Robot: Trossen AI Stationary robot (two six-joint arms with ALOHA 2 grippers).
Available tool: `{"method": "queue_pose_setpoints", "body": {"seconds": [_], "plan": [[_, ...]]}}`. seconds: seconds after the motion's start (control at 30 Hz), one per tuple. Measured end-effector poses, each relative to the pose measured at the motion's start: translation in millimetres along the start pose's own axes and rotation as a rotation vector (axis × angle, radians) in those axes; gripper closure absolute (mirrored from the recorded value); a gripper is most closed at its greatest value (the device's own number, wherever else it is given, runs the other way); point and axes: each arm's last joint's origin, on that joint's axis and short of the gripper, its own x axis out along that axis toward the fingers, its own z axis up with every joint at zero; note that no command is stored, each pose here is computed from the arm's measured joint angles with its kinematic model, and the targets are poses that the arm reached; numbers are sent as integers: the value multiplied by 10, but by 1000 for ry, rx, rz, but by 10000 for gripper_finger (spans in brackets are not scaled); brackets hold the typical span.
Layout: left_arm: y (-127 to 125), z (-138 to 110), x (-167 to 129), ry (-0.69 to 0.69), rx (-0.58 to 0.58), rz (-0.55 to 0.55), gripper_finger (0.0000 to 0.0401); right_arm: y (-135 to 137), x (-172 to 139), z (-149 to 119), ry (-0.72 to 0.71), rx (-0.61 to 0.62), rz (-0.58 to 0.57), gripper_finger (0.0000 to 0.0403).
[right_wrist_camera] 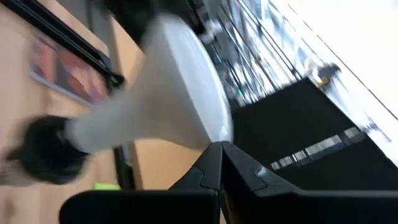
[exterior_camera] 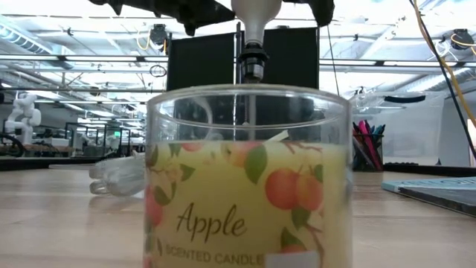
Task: Screw lightbulb
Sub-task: Insert the lightbulb into the lamp
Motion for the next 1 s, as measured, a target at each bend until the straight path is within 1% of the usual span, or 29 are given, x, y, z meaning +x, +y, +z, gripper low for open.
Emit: {"method": "queue_pose_setpoints", "body": {"seconds": [0.07,0.33,0.47,0.57,0.7,0.8,0.9,1.0], "plan": [[32,-4,0,0,-2,10,401,32,-38,29,-36,4,29,403],[115,-18,-6,3,3,25,401,113,-197,109,-95,13,82,403],[186,-28,-12,11,1,78,401,136,-239,136,-139,75,121,403],[205,-3,-34,-4,-1,87,401,160,-225,109,-117,107,138,403],[195,104,-122,-59,6,70,401,178,-159,47,-70,132,146,403],[164,164,-186,-83,10,53,401,161,-84,0,-40,143,131,403],[93,227,-235,-123,17,-19,401,126,10,-53,-10,140,106,403],[1,259,-255,-138,23,-68,401,87,108,-116,24,123,80,403]]}}
